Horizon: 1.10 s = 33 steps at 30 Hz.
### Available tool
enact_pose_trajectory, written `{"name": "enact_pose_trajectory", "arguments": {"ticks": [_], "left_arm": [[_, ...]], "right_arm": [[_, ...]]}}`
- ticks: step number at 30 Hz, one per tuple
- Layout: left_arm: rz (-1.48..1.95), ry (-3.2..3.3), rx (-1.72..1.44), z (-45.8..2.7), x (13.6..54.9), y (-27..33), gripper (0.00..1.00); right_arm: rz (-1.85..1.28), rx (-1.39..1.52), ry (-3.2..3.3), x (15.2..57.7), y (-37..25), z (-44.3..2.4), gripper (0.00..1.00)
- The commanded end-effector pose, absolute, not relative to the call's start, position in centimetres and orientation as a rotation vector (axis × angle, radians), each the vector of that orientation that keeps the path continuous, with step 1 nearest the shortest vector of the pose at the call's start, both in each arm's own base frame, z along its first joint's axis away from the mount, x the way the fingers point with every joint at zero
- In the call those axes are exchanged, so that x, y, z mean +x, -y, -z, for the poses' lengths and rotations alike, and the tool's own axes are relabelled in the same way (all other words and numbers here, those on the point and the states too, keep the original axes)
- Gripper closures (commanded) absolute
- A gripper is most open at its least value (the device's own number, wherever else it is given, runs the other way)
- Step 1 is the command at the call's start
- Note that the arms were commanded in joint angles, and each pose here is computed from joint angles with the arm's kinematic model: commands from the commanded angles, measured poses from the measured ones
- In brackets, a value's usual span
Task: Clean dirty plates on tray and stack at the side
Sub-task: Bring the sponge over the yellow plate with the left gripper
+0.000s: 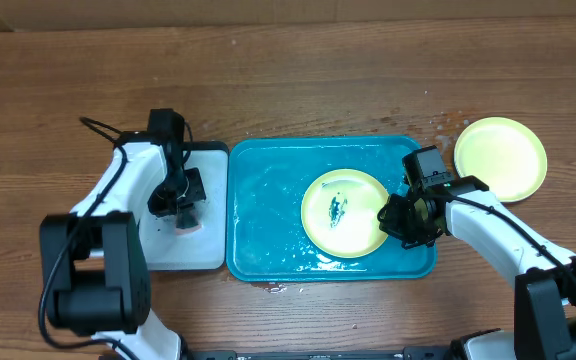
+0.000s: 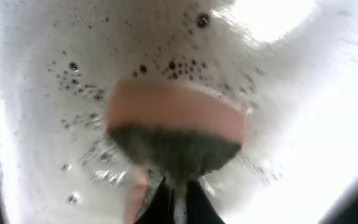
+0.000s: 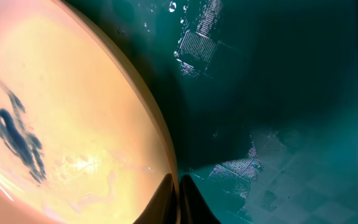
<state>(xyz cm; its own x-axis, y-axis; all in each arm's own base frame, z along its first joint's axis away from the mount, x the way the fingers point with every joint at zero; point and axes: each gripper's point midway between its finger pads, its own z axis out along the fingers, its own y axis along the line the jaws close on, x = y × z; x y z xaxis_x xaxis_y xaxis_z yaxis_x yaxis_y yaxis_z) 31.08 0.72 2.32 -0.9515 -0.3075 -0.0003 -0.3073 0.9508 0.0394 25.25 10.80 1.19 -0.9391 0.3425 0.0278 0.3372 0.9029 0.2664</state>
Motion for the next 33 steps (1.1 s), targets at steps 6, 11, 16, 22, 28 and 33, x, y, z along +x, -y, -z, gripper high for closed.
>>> {"name": "enact_pose_trajectory", "arguments": {"ticks": [6, 11, 16, 22, 28, 33], "left_arm": [[-0.246, 3.240, 0.408, -8.1, 32.1, 2.3, 0.96], [-0.512, 3.269, 0.311, -10.3, 32.5, 5.2, 0.96], [-0.725, 3.255, 0.143, -11.2, 32.7, 9.4, 0.96], [-0.831, 3.282, -0.110, -12.1, 32.8, 15.7, 0.96], [-0.798, 3.275, -0.168, -10.6, 32.3, 20.3, 0.96], [-0.750, 3.197, -0.252, -7.1, 31.2, 23.0, 0.96]], "right_arm": [[-0.444, 0.381, -3.019, 26.0, -11.2, -1.4, 0.96], [-0.458, 0.380, -3.016, 26.1, -11.3, -1.5, 0.96], [-0.525, 0.327, -3.004, 26.3, -12.1, -1.7, 0.96], [-0.587, 0.310, -2.969, 27.1, -12.9, -2.1, 0.96], [-0.605, 0.305, -2.970, 27.0, -13.1, -2.2, 0.96], [-0.607, 0.284, -2.977, 26.8, -13.5, -2.2, 0.96]]}}
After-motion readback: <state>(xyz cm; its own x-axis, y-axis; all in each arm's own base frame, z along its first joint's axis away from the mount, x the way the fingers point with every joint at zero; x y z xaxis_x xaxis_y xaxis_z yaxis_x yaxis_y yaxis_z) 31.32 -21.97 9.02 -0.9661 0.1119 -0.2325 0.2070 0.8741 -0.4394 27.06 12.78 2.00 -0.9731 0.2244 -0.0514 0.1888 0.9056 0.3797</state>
